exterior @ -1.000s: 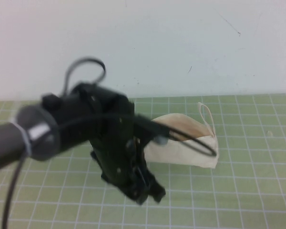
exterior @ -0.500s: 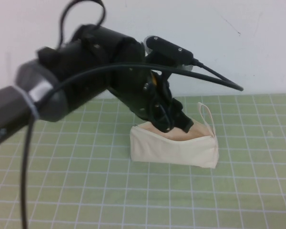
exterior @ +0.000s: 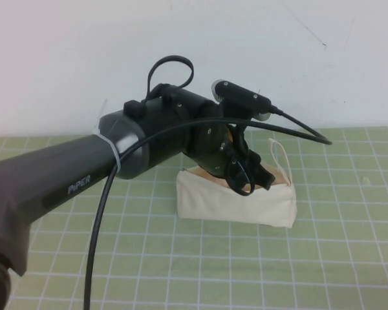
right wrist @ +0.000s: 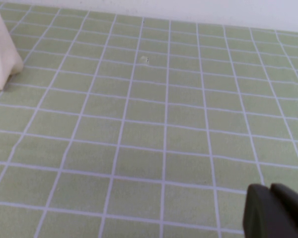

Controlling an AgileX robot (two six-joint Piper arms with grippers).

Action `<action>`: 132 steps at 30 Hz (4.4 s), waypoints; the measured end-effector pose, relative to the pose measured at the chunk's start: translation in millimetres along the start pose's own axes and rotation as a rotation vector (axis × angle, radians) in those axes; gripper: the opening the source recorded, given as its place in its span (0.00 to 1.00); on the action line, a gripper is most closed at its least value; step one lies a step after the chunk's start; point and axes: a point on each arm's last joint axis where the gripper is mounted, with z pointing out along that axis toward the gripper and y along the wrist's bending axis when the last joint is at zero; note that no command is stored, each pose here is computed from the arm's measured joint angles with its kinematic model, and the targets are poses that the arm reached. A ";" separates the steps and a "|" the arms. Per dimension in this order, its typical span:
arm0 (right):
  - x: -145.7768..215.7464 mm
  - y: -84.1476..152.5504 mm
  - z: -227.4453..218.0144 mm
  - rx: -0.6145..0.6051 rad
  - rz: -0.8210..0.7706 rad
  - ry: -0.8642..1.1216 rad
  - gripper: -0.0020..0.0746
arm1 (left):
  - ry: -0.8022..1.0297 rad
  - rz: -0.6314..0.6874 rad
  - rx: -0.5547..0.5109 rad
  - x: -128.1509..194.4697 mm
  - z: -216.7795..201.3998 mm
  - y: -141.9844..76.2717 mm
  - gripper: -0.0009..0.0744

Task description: Put eraser into pencil case

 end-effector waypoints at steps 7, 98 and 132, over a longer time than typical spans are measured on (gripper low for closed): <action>0.0 0.0 0.0 0.000 0.000 0.000 0.02 | 0.000 0.000 -0.012 0.4 2.0 1.8 0.52; 0.0 0.0 0.0 0.000 0.000 0.000 0.02 | -0.639 -0.443 -0.529 368.1 -188.5 35.1 0.01; 0.0 0.0 0.0 0.000 0.000 0.000 0.02 | -0.626 -0.425 -0.532 368.1 -188.8 34.8 0.01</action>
